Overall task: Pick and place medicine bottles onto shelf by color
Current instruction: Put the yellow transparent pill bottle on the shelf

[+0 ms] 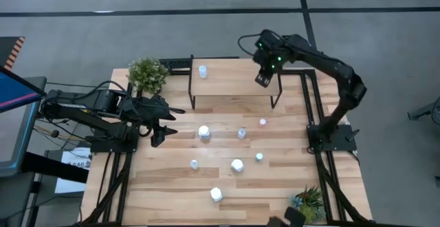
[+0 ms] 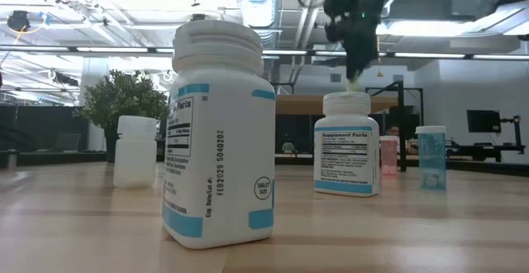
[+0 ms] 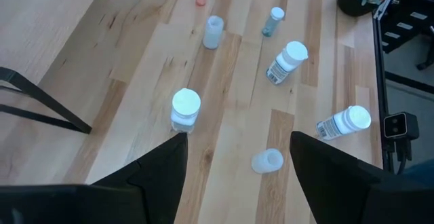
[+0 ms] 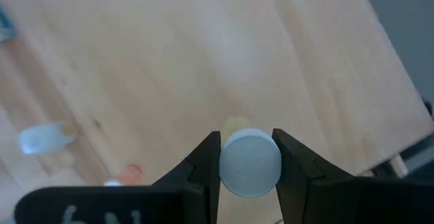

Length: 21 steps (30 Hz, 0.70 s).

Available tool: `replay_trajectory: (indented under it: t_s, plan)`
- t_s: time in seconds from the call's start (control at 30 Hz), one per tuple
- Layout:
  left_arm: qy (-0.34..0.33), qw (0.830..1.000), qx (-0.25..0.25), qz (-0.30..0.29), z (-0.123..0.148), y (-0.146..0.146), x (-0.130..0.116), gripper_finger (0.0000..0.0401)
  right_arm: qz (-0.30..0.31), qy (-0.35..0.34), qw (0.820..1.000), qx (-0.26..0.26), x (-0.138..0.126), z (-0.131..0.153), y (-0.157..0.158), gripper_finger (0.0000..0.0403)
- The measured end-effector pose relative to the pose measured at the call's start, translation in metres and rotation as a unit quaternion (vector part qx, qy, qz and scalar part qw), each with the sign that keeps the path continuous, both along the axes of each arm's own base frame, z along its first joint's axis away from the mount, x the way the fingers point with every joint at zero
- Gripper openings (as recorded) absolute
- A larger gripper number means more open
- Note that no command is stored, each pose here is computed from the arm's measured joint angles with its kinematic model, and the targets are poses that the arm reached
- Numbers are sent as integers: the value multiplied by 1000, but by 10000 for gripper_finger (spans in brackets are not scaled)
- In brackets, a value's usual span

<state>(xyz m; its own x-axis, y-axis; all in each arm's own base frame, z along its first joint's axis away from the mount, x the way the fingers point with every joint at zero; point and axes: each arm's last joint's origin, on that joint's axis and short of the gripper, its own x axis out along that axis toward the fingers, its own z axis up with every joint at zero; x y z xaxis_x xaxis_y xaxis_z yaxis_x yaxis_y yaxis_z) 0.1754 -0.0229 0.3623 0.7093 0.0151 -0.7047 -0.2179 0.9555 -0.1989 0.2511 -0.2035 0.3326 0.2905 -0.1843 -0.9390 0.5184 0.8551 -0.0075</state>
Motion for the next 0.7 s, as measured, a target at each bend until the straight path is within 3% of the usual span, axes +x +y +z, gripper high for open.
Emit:
replay_trajectory:
  t_s: [0.43,0.7]
  plan:
    - [0,1000,0,0,0,0,0,245,-19,2,1000,2,1,-12,-19,118]
    - [0,1000,0,0,0,0,0,245,-26,8,1000,-4,1,-13,-20,184]
